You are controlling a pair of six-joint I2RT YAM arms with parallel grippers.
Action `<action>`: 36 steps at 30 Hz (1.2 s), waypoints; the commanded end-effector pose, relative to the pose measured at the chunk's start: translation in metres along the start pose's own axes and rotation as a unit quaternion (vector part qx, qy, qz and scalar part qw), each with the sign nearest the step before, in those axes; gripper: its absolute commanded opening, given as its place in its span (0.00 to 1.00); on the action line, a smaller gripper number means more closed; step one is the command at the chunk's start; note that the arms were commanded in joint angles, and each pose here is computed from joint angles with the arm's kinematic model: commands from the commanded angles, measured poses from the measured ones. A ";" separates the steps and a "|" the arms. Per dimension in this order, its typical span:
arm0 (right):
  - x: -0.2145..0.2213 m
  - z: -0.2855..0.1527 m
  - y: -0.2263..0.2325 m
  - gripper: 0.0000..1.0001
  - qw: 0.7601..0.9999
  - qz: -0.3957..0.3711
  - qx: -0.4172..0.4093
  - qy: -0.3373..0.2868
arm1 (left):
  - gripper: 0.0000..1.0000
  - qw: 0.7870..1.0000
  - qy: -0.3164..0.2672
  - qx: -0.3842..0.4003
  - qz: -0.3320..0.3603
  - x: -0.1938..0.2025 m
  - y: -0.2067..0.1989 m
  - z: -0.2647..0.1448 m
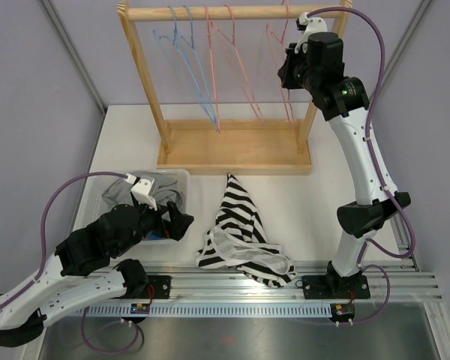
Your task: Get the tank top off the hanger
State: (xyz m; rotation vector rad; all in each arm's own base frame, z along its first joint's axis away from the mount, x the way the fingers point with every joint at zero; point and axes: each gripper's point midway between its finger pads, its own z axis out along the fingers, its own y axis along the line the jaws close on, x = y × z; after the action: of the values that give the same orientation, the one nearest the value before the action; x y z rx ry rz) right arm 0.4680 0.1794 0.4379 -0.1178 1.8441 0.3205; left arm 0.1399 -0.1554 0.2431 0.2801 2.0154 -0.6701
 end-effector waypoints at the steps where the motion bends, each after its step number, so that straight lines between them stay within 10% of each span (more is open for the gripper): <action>1: -0.012 -0.010 0.003 0.09 1.000 0.007 -0.014 -0.015 | 0.99 1.000 -0.017 -0.009 -0.002 -0.013 -0.001 0.000; 17: -0.023 -0.101 -0.013 0.99 0.999 -0.024 0.003 -0.044 | 0.99 1.000 0.026 0.005 0.004 0.005 -0.038 0.056; 36: 0.131 -0.274 0.023 1.00 0.978 0.019 -0.206 -0.019 | 0.99 0.967 0.204 -0.020 0.148 0.151 -0.110 0.175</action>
State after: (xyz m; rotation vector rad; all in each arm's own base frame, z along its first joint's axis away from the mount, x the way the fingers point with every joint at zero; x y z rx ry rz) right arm 0.1817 0.1307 0.3984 -0.3223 1.6976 0.6773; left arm 0.1367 -0.3267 0.0820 0.7547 2.3254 -0.3251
